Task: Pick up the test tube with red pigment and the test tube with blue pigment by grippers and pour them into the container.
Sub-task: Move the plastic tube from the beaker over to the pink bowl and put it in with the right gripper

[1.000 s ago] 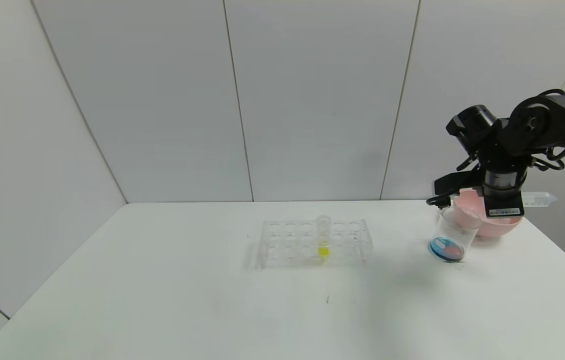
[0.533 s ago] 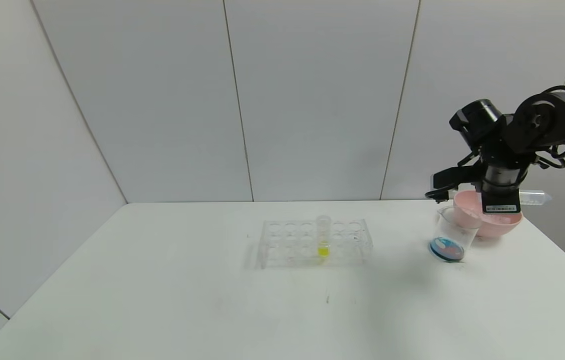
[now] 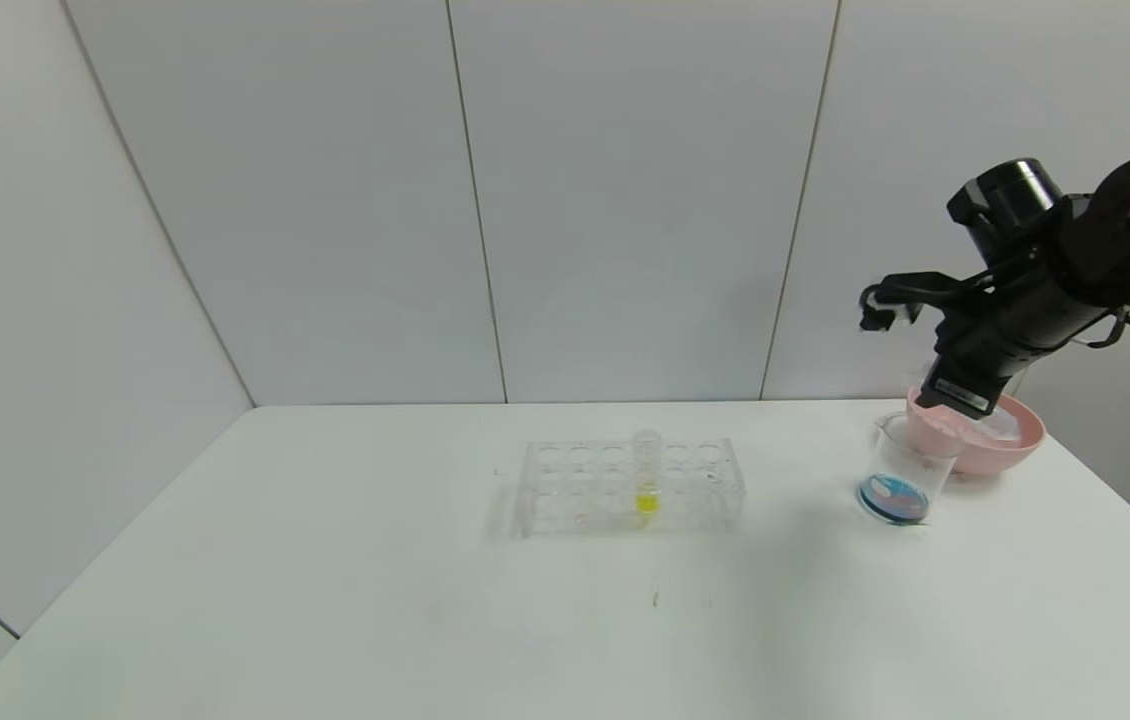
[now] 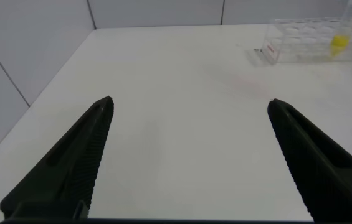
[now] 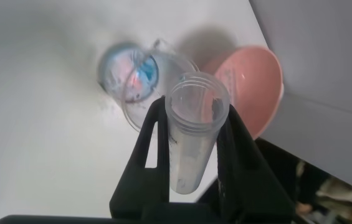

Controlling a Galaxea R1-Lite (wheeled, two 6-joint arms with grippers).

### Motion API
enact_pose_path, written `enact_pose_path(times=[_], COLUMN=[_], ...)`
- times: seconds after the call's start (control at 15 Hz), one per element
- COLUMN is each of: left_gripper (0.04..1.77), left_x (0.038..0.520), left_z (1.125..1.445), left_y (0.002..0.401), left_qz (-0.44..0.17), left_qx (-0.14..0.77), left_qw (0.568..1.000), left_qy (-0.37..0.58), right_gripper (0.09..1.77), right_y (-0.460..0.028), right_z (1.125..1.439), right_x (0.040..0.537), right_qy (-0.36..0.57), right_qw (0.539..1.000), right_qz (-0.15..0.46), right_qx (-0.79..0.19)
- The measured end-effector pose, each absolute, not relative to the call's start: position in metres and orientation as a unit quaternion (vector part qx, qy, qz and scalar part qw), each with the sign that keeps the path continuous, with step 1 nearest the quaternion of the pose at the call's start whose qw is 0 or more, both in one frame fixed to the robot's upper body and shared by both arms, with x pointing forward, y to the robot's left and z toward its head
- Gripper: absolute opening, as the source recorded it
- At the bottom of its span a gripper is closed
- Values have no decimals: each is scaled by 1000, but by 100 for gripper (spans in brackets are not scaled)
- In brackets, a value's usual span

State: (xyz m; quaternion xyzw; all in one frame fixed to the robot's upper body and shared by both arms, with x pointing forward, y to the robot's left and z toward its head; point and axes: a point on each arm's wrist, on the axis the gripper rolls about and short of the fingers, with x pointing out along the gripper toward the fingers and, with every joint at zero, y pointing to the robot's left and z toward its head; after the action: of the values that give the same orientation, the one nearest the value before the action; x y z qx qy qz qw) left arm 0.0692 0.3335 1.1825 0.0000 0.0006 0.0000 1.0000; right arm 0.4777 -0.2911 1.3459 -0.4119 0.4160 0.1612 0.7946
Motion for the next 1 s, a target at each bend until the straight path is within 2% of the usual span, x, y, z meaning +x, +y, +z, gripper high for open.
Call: enact_pose_path(times=[0.2, 0.53, 0.8, 1.0], left_gripper=[176, 176, 176, 176], left_x=[69, 69, 69, 69], left_z=[1182, 1182, 1183, 1182], left_y=[334, 334, 334, 334], left_qz=[0, 0, 0, 0], left_qx=[0, 0, 0, 0], left_qw=[1000, 1000, 1000, 1000], left_qy=[1, 1, 0, 1], right_gripper=[50, 50, 50, 50], right_y=[-299, -306, -309, -313], right_z=[1356, 1346, 1337, 1333], right_x=[474, 474, 444, 417], right_qy=[354, 190, 120, 59], right_qw=[869, 958, 981, 988], right_qz=[191, 166, 150, 142], right_qx=[-289, -138, -40, -21])
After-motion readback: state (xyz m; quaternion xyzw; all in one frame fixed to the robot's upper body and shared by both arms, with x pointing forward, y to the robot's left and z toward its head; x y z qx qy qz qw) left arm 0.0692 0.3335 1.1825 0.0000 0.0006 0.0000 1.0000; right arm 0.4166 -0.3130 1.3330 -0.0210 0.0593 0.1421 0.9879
